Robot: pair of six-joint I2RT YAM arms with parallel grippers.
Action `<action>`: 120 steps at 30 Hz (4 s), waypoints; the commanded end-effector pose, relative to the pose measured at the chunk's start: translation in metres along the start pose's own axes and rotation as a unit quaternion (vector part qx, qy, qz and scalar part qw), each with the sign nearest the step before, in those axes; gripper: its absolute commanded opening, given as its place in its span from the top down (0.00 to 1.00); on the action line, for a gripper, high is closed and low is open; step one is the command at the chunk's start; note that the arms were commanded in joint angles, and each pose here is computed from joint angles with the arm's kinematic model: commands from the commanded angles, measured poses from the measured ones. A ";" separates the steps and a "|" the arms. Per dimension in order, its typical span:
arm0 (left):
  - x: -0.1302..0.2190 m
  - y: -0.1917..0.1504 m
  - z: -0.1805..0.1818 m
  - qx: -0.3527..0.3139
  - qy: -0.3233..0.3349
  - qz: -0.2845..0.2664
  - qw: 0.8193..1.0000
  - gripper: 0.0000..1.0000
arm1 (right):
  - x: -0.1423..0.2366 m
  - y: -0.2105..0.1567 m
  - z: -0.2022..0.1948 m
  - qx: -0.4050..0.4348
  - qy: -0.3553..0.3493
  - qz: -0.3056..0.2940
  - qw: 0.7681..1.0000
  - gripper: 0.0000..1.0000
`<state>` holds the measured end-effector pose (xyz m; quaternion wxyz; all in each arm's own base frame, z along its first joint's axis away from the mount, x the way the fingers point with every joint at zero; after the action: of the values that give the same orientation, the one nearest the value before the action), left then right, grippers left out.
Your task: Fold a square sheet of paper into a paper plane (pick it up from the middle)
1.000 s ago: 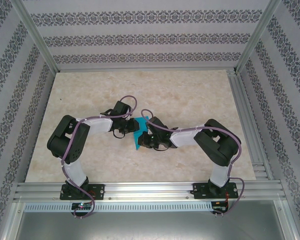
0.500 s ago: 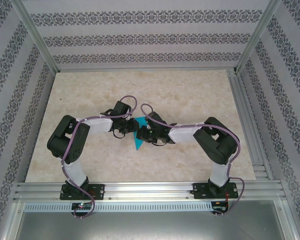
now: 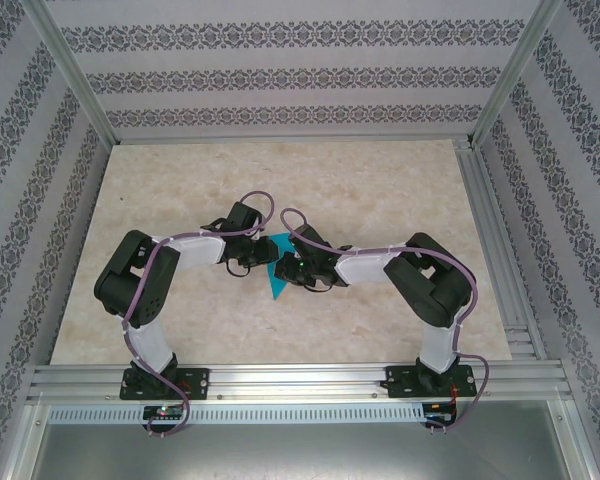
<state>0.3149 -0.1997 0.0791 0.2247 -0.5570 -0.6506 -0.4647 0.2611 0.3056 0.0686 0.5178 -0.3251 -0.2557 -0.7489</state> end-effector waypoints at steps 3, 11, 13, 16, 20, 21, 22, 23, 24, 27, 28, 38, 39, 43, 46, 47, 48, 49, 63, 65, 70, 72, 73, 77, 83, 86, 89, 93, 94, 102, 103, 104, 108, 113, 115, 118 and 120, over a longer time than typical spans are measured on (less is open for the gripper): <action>0.019 0.002 -0.010 -0.005 -0.005 -0.017 1.000 0.78 | -0.007 0.004 -0.009 -0.008 -0.018 -0.002 1.000 0.87; 0.034 -0.023 -0.009 0.014 -0.026 -0.012 0.999 0.88 | -0.008 0.002 -0.013 -0.014 -0.015 0.003 1.000 0.92; 0.032 -0.030 -0.009 0.016 -0.038 -0.003 0.999 0.91 | -0.007 0.003 -0.013 -0.016 -0.015 0.003 1.000 0.92; 0.027 -0.033 -0.009 0.013 -0.042 0.008 0.999 0.93 | -0.008 0.003 -0.013 -0.016 -0.013 0.005 1.000 0.92; 0.020 -0.030 -0.011 0.011 -0.051 0.012 0.999 0.93 | -0.009 0.002 -0.012 -0.016 -0.011 0.006 1.000 0.92; 0.019 -0.030 -0.011 0.010 -0.051 0.013 0.999 0.93 | -0.008 0.002 -0.012 -0.016 -0.011 0.006 1.000 0.93; 0.017 -0.030 -0.011 0.010 -0.049 0.014 0.999 0.94 | -0.008 0.002 -0.012 -0.016 -0.010 0.006 1.000 0.93; 0.016 -0.029 -0.010 0.011 -0.046 0.015 0.999 0.94 | -0.008 0.002 -0.012 -0.016 -0.011 0.006 1.000 0.93; 0.014 -0.029 -0.009 0.010 -0.044 0.017 0.999 0.94 | -0.009 0.002 -0.012 -0.017 -0.011 0.007 1.000 0.93; 0.010 -0.028 -0.007 0.012 -0.038 0.019 0.999 0.94 | -0.008 0.003 -0.012 -0.016 -0.010 0.007 1.000 0.93; 0.009 -0.028 -0.006 0.012 -0.034 0.019 0.999 0.94 | -0.008 0.002 -0.012 -0.016 -0.010 0.008 1.000 0.93; 0.012 -0.027 -0.008 0.015 -0.041 0.010 0.999 0.93 | 0.005 0.006 0.001 0.003 0.024 0.007 1.000 0.93; 0.014 -0.024 -0.011 0.013 -0.051 0.003 0.999 0.93 | 0.005 0.006 -0.001 0.003 0.020 0.008 1.000 0.93; 0.014 -0.021 -0.011 0.011 -0.045 -0.007 0.999 0.92 | 0.001 0.006 -0.006 -0.003 0.015 0.012 1.000 0.93; 0.007 -0.029 -0.002 0.018 -0.019 0.013 1.000 0.92 | 0.003 0.005 -0.004 -0.002 0.026 0.013 1.000 0.94; 0.004 -0.032 0.002 0.022 -0.008 0.022 0.999 0.93 | 0.005 0.005 -0.003 0.002 0.031 0.011 0.999 0.94; 0.002 -0.036 0.006 0.027 0.002 0.031 0.999 0.93 | 0.008 0.004 0.000 0.007 0.039 0.012 0.999 0.94; 0.001 -0.039 0.010 0.030 0.015 0.038 0.999 0.93 | 0.011 0.003 0.003 0.015 0.055 0.012 0.998 0.93; -0.003 -0.053 0.021 0.035 0.051 0.065 0.996 0.94 | 0.007 -0.039 0.013 0.075 0.067 0.067 0.993 0.93; -0.003 -0.054 0.023 0.037 0.055 0.066 0.996 0.94 | 0.002 -0.042 0.010 0.072 0.064 0.073 0.993 0.93; -0.004 -0.055 0.024 0.039 0.062 0.067 0.995 0.94 | -0.010 -0.046 -0.004 0.062 0.021 0.086 0.994 0.93; -0.004 -0.055 0.024 0.040 0.062 0.068 0.995 0.94 | -0.011 -0.046 -0.006 0.064 0.014 0.090 0.994 0.93; -0.004 -0.055 0.024 0.040 0.062 0.068 0.995 0.94 | -0.010 -0.047 -0.004 0.068 0.020 0.092 0.993 0.93; -0.003 -0.054 0.024 0.040 0.062 0.067 0.995 0.94 | 0.008 -0.045 0.013 0.091 0.051 0.078 0.991 0.92; -0.003 -0.054 0.024 0.039 0.062 0.066 0.995 0.94 | 0.006 -0.053 0.014 0.101 0.048 0.099 0.989 0.92; -0.004 -0.054 0.024 0.040 0.063 0.067 0.995 0.94 | -0.003 -0.055 0.003 0.088 0.027 0.111 0.990 0.92; -0.003 -0.053 0.024 0.039 0.063 0.067 0.995 0.94 | -0.009 -0.057 -0.005 0.080 0.005 0.117 0.990 0.92; -0.003 -0.054 0.024 0.039 0.063 0.067 0.995 0.94 | -0.004 -0.053 0.000 0.084 -0.001 0.105 0.991 0.92; -0.003 -0.054 0.024 0.039 0.063 0.067 0.995 0.94 | 0.001 -0.050 0.005 0.088 0.007 0.096 0.991 0.92; -0.003 -0.054 0.024 0.037 0.065 0.070 0.995 0.94 | 0.048 -0.008 0.028 0.094 0.064 0.003 0.993 0.90; -0.003 -0.054 0.024 0.035 0.065 0.069 0.995 0.94 | 0.047 -0.003 0.026 0.093 0.059 0.001 0.994 0.91; -0.003 -0.054 0.024 0.035 0.064 0.068 0.995 0.94 | 0.045 0.002 0.025 0.093 0.056 -0.002 0.994 0.91; -0.003 -0.054 0.024 0.034 0.065 0.071 0.995 0.94 | 0.034 0.018 0.022 0.087 0.047 0.003 0.995 0.91; -0.003 -0.055 0.025 0.033 0.066 0.072 0.995 0.94 | 0.019 0.031 0.008 0.068 0.022 0.001 0.997 0.91; -0.003 -0.054 0.024 0.033 0.066 0.071 0.995 0.94 | 0.012 0.033 -0.003 0.056 0.006 0.002 0.998 0.91; -0.003 -0.054 0.024 0.032 0.067 0.071 0.995 0.94 | 0.006 0.035 -0.017 0.040 -0.014 0.007 0.999 0.91; -0.003 -0.055 0.025 0.032 0.068 0.073 0.995 0.94 | 0.007 0.037 -0.017 0.041 -0.014 0.002 0.999 0.91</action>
<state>0.2856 -0.1933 0.0742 0.2430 -0.5673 -0.6494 -0.4442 0.2837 0.2818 0.0671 0.5443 -0.3075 -0.2823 -0.7277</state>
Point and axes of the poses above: each hand's point on the last joint's axis, 136 mm out from that joint toward the fingers, its own x axis back along the fingers, its own z axis along the line the jaws close on, y = z × x, the point moved 7 cm from there along x, back along the fingers, and after that the axes turned 14 degrees about -x, right-handed, at the moved point
